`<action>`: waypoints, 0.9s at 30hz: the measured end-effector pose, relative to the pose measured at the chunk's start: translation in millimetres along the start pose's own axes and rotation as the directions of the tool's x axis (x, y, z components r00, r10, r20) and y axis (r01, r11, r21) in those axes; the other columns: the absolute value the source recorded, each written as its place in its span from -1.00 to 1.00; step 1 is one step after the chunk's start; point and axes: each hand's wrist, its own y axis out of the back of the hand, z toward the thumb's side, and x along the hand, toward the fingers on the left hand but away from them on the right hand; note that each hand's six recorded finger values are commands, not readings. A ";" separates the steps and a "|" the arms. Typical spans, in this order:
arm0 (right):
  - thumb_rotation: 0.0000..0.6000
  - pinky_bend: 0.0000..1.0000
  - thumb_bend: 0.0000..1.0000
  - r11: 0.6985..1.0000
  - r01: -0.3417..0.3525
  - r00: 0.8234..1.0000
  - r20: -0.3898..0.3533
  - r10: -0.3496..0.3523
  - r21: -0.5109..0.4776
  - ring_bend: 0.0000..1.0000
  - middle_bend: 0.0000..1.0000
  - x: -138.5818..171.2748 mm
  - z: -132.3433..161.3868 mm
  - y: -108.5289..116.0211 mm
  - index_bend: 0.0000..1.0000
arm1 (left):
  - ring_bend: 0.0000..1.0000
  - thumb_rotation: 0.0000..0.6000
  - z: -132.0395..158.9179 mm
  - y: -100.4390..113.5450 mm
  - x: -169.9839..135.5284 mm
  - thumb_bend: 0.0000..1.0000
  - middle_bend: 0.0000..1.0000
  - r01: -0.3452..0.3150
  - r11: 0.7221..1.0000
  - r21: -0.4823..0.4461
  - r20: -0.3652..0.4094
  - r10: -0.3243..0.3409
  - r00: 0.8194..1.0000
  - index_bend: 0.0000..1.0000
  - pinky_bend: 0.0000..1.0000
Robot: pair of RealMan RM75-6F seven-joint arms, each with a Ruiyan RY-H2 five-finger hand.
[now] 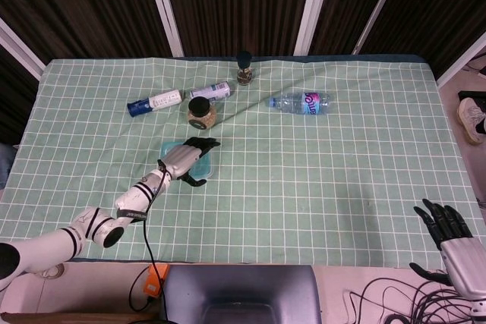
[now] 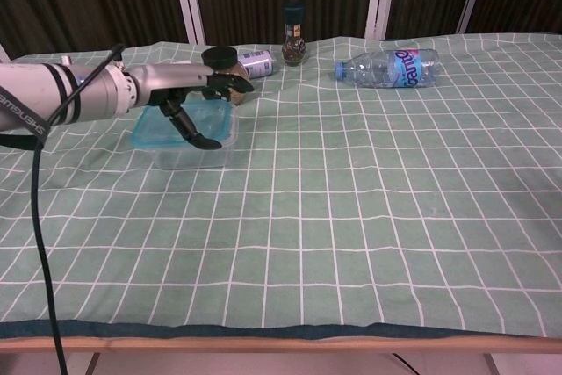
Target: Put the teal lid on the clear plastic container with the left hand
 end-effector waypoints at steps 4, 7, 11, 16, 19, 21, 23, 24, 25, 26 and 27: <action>1.00 -1.00 -0.57 1.000 -0.004 1.000 -0.010 0.004 0.003 -1.00 -1.00 0.8 2.2 -0.8 -1.00 | -1.00 1.00 8.8 9.4 -5.9 -0.50 -1.00 -0.036 0.999 0.019 0.026 0.035 0.999 -1.00 -1.00; 1.00 -1.00 -0.57 1.000 0.002 1.000 -0.015 -0.002 0.000 -1.00 -1.00 2.2 2.7 0.7 -1.00 | -1.00 1.00 11.3 14.4 -11.2 -0.51 -1.00 -0.059 0.997 0.050 0.032 0.057 0.998 -1.00 -1.00; 1.00 -1.00 -0.57 1.000 0.003 1.000 -0.023 -0.003 -0.006 -1.00 -1.00 3.7 3.0 1.5 -1.00 | -0.99 1.00 11.2 13.1 -20.7 -0.51 -1.00 -0.072 0.993 0.096 0.024 0.070 0.997 -1.00 -1.00; 1.00 -1.00 -0.57 1.000 0.000 0.999 -0.033 0.000 -0.007 -1.00 -1.00 5.1 4.5 1.4 -1.00 | -0.79 1.00 9.5 9.3 -27.6 -0.51 -1.00 -0.096 0.985 0.146 0.002 0.096 0.995 -1.00 -1.00; 1.00 -1.00 -0.57 1.000 0.002 0.999 -0.034 -0.003 -0.010 -1.00 -1.00 5.8 4.3 1.9 -1.00 | -0.72 1.00 11.7 6.1 -29.4 -0.51 -1.00 -0.105 0.980 0.168 -0.003 0.107 0.994 -1.00 -1.00; 1.00 -1.00 -0.57 1.000 0.002 0.999 -0.035 -0.002 -0.011 -1.00 -1.00 5.9 4.2 2.0 -1.00 | -0.66 1.00 12.6 4.2 -29.3 -0.52 -1.00 -0.110 0.976 0.190 -0.005 0.113 0.994 -1.00 -1.00; 1.00 -1.00 -0.57 1.000 0.002 0.999 -0.034 -0.002 -0.012 -1.00 -1.00 6.0 3.8 2.1 -1.00 | -0.61 1.00 12.6 1.0 -28.6 -0.52 -1.00 -0.113 0.971 0.211 -0.010 0.118 0.993 -1.00 -1.00; 1.00 -1.00 -0.57 1.000 0.002 0.999 -0.033 -0.002 -0.013 -1.00 -1.00 6.1 3.4 2.4 -1.00 | -0.59 1.00 12.2 -0.7 -28.2 -0.51 -1.00 -0.113 0.970 0.217 -0.013 0.118 0.993 -1.00 -1.00; 1.00 -1.00 -0.57 1.000 0.003 0.999 -0.032 -0.003 -0.015 -1.00 -1.00 6.1 3.1 2.8 -1.00 | -0.58 1.00 11.3 -2.2 -27.6 -0.51 -1.00 -0.112 0.969 0.222 -0.018 0.119 0.993 -1.00 -1.00; 1.00 -1.00 -0.57 1.000 0.004 0.999 -0.032 -0.005 -0.016 -1.00 -1.00 6.2 2.9 3.1 -1.00 | -0.57 1.00 9.9 -3.3 -27.0 -0.51 -1.00 -0.111 0.968 0.227 -0.024 0.120 0.993 -1.00 -1.00; 1.00 -1.00 -0.57 1.000 0.005 0.999 -0.031 -0.006 -0.016 -1.00 -1.00 6.3 2.6 3.4 -1.00 | -0.57 1.00 9.3 -3.8 -26.7 -0.51 -1.00 -0.111 0.967 0.230 -0.027 0.121 0.992 -1.00 -1.00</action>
